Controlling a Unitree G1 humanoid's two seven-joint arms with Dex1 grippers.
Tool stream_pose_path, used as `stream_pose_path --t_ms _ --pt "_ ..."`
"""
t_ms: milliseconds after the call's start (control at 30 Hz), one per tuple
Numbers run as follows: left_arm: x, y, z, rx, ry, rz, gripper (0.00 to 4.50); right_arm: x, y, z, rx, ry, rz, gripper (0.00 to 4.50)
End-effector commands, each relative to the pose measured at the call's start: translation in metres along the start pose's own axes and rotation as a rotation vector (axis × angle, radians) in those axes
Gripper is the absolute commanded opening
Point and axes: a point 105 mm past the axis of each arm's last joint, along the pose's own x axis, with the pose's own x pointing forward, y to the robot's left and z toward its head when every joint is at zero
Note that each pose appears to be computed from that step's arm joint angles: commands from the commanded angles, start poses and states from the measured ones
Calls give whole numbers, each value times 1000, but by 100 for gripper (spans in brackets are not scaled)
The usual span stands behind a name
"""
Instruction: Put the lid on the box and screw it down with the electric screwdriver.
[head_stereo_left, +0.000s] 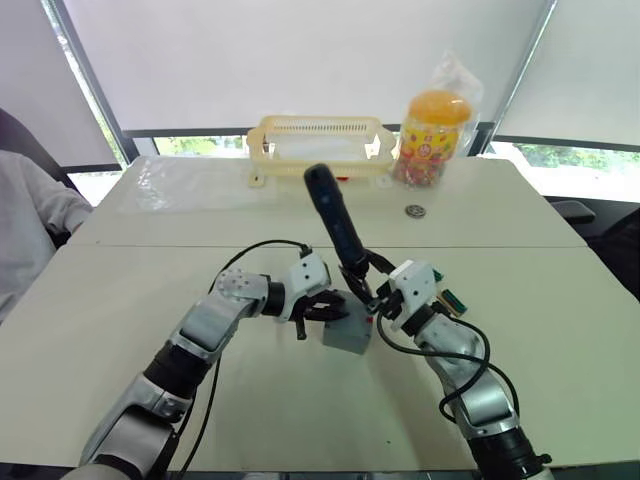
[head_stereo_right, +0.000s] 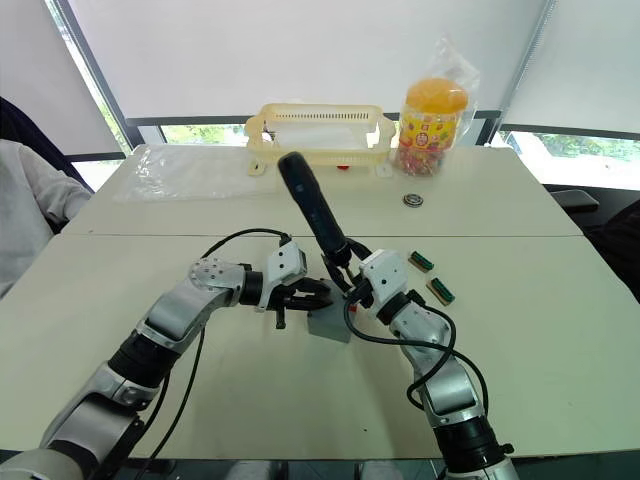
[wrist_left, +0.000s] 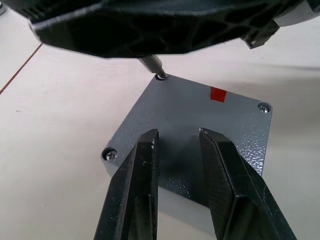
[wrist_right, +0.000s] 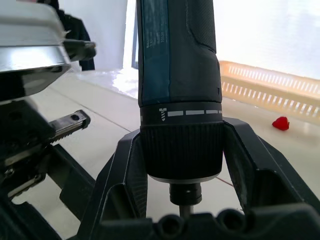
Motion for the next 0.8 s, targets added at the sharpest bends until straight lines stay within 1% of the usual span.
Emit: stream_pose_path --t_ms 33,133,267,800 --pt "7 -6 -32 -16 133 -15 125 -12 1 -17 116 45 -36 199" --pt "9 -7 -39 -6 163 -26 125 -13 -2 -9 134 9 -58 199" --pt "10 -6 -42 -10 166 -22 125 -16 -1 -5 120 -2 -62 199" --pt "11 -9 -41 7 166 -38 125 -28 -3 -20 119 34 -108 199"
